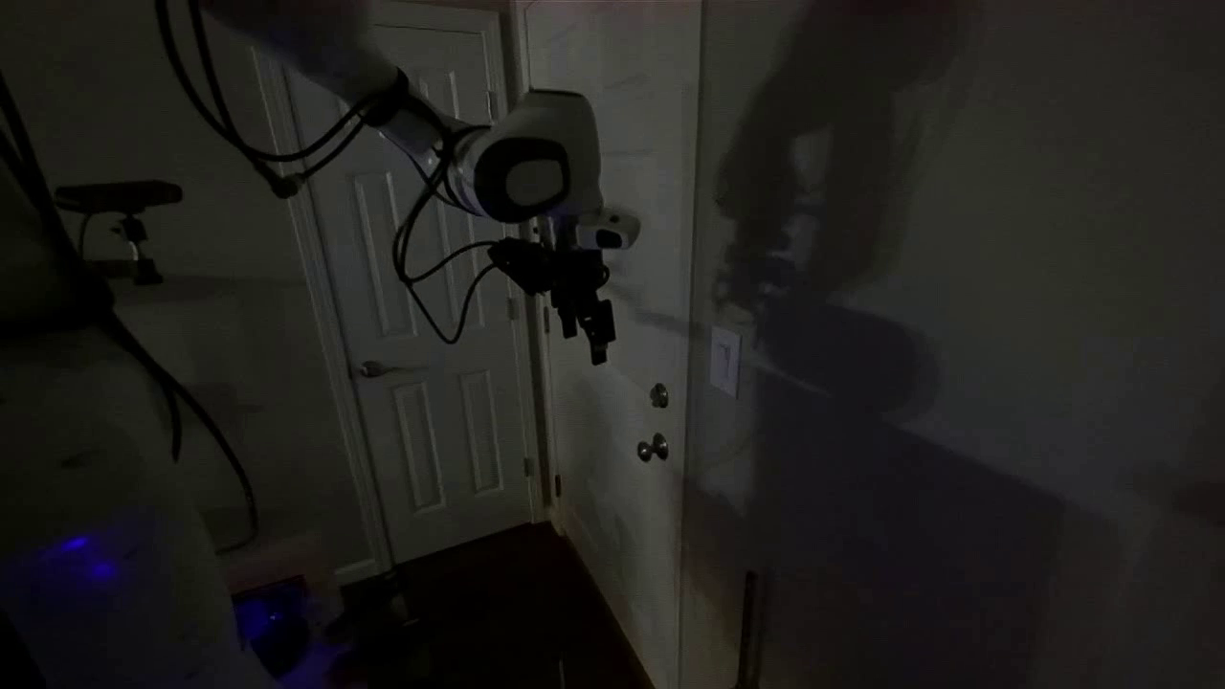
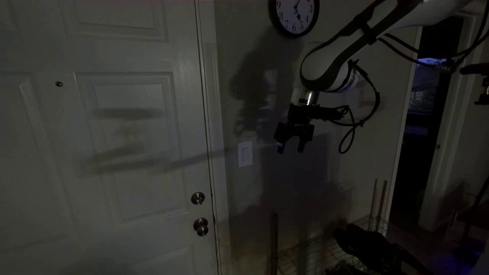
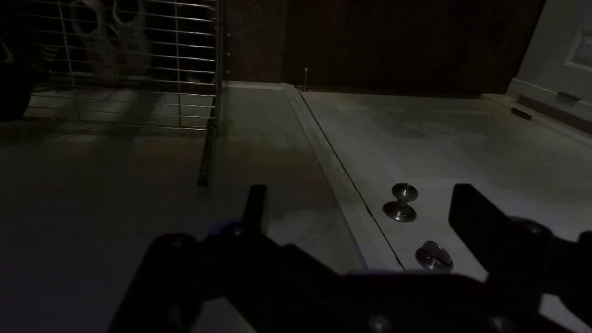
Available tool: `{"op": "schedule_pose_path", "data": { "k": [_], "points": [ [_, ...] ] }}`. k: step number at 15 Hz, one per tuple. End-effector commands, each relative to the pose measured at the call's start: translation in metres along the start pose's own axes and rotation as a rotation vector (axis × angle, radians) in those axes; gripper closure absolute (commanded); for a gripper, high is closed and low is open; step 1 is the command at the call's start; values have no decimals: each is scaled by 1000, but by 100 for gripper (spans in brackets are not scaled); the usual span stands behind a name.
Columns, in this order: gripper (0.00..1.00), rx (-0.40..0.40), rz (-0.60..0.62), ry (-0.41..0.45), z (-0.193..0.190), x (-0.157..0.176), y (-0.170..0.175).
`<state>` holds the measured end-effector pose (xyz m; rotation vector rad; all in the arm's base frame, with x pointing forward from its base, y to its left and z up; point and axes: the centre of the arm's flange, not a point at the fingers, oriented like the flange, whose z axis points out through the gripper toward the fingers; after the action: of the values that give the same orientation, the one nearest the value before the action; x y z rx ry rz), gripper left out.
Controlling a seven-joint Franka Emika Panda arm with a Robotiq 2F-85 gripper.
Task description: Switch on the light switch
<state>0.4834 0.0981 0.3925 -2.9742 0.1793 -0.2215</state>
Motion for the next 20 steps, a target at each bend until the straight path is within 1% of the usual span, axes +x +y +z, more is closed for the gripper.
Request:
{"op": "schedule_pose_path", "data": {
  "k": [1, 8, 17, 18, 19, 20],
  "points": [
    [0, -13, -5, 23, 9, 11, -8],
    [0, -15, -12, 33, 23, 24, -13],
    [0, -54, -44, 113, 44, 47, -24],
    [0, -55, -43, 116, 45, 49, -25],
    [0, -44, -55, 91, 40, 43, -18],
    [0, -45, -56, 94, 41, 45, -19]
  ]
}}
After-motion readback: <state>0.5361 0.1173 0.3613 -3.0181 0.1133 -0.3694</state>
